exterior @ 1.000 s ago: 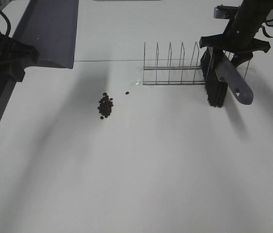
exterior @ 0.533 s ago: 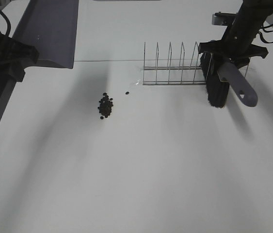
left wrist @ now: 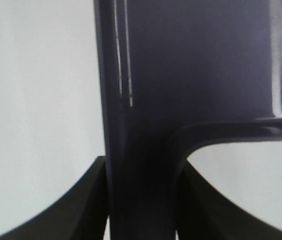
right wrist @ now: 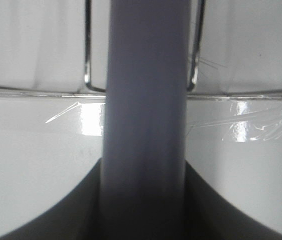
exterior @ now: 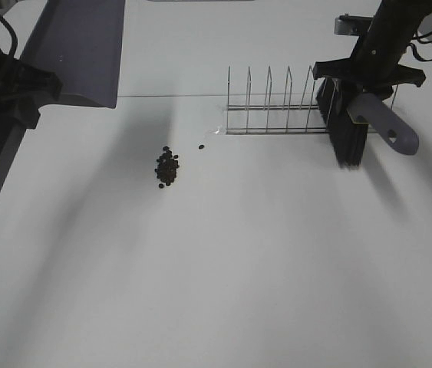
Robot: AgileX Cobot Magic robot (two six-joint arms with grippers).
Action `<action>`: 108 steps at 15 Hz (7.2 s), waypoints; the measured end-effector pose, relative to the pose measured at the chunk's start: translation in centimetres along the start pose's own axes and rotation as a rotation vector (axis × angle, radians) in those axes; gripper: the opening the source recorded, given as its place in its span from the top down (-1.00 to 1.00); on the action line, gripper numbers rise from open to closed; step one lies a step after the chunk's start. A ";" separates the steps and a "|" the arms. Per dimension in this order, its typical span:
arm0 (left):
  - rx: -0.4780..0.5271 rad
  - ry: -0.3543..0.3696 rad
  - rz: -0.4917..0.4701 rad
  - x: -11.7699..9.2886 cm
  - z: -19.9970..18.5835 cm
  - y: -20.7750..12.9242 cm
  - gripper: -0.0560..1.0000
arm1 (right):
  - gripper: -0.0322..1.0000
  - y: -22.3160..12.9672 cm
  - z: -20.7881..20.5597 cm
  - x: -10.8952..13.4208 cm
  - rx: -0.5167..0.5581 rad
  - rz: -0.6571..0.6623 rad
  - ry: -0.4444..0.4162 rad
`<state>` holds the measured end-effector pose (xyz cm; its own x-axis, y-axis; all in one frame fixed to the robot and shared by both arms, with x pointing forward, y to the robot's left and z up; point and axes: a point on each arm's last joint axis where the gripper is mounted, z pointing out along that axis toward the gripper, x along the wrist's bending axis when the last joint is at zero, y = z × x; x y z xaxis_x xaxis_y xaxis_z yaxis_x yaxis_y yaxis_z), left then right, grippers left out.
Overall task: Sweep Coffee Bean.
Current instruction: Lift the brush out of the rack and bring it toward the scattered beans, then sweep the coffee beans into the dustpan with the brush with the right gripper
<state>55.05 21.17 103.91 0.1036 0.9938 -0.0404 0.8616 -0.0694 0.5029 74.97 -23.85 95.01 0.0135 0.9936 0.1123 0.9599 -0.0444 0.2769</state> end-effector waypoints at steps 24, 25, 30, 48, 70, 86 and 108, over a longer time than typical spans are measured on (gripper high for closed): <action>0.324 0.090 0.051 0.3 8.9 -2.9 0.21 | 0.26 -12.1 -9.3 15.1 0.021 -0.405 -0.259; 0.342 0.093 0.052 0.3 9.4 -3.1 0.21 | 0.26 -12.4 -8.3 15.8 0.031 -0.421 -0.257; 0.389 0.102 0.065 0.3 12.2 -4.1 0.21 | 0.26 -13.1 -3.8 16.8 0.082 -0.452 -0.253; 0.400 0.070 0.030 -0.1 15.9 -5.3 0.21 | 0.26 -10.8 2.3 20.3 0.027 -0.599 -0.100; 0.400 0.064 0.019 -0.1 15.9 -5.3 0.21 | 0.26 -12.1 -3.5 29.7 -0.044 -0.597 0.335; 0.456 0.074 0.008 -0.1 15.7 -5.8 0.21 | 0.26 -14.3 1.6 28.3 0.096 -0.328 0.373; 0.515 0.101 0.027 0.2 15.4 -6.2 0.21 | 0.26 -14.3 -0.6 25.2 0.064 -0.488 0.115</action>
<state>57.38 20.46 87.44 0.1031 0.9927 0.0626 0.9945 -0.1040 0.0115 61.40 1.77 94.46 -0.4681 0.8791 0.0895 0.8622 0.4322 0.2645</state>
